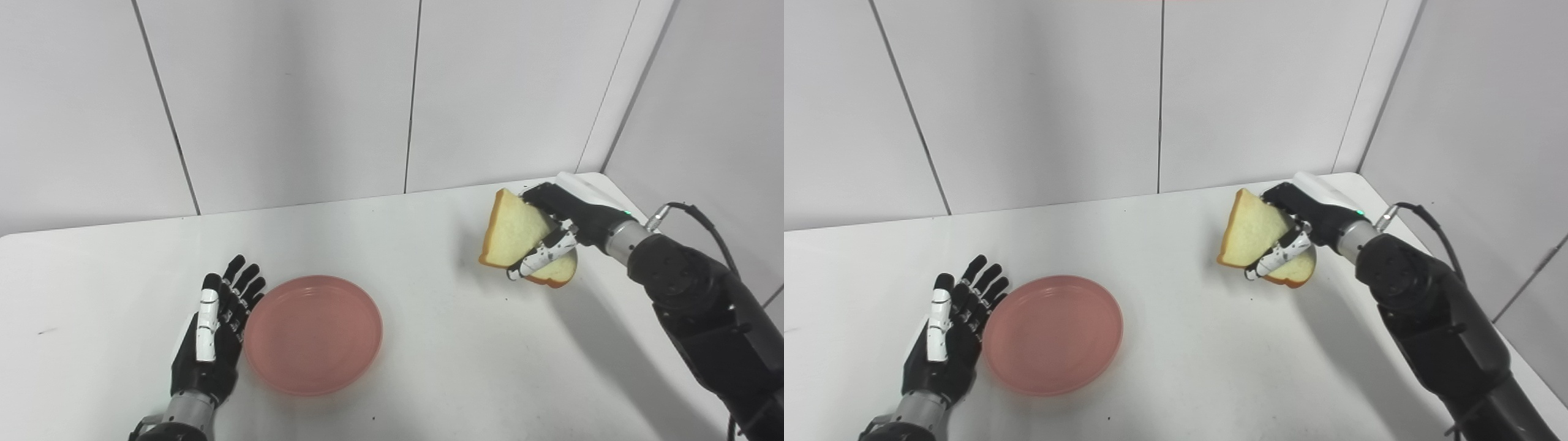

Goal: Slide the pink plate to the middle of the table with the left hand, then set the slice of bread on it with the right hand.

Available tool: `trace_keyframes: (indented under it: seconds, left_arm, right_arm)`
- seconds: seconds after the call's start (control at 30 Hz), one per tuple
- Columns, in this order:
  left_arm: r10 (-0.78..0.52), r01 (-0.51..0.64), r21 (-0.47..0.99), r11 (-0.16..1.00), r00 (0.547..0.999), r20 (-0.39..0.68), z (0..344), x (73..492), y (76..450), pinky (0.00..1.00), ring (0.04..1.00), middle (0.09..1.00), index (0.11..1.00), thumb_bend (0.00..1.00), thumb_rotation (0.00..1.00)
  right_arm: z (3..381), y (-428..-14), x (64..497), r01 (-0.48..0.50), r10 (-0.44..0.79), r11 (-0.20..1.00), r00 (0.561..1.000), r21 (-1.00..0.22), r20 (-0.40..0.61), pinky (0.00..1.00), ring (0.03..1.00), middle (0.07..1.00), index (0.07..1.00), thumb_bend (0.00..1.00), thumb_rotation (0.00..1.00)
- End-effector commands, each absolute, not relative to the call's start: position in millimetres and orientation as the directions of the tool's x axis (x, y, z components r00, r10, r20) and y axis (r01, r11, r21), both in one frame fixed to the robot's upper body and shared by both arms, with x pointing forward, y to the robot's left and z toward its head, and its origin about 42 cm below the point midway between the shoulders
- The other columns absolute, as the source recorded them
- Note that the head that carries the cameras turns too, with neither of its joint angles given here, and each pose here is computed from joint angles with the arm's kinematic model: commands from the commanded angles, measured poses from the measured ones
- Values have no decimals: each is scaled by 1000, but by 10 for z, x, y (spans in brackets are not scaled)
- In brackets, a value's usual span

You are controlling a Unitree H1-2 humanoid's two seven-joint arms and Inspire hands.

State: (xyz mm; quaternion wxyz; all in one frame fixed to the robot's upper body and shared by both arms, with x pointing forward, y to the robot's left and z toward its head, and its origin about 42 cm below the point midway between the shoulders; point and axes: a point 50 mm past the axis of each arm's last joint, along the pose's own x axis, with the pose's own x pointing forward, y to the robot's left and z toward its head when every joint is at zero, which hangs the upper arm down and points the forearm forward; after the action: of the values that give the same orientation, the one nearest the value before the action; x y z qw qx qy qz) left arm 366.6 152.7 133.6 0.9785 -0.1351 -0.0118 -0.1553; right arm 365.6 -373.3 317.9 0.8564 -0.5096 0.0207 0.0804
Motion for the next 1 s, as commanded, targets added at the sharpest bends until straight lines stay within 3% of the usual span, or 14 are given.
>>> trace_keyframes:
  seconds: [0.0,0.27,0.93,0.97]
  left_arm:
    - [-297,327,-234,915,942,155,1560,3735,1483,934,936,937,930,723,972]
    - [-279,311,-213,926,946,167,1576,3768,1428,937,922,922,918,740,962]
    - [-240,277,-207,938,952,190,1662,3816,1341,944,920,918,916,754,954]
    - [-239,277,-207,938,952,191,1666,3818,1338,945,920,919,916,757,951]
  right_arm:
    - [3467,-3600,3674,-88,157,450,987,-889,-18,220,313,462,490,529,0]
    - [3470,-3349,3718,-117,246,448,969,-886,-4,173,258,471,484,530,0]
    - [3436,-2583,3871,-223,436,411,900,-884,-24,180,276,473,485,530,0]
    - [3430,-2546,3876,-227,447,407,894,-885,-24,183,281,436,499,526,0]
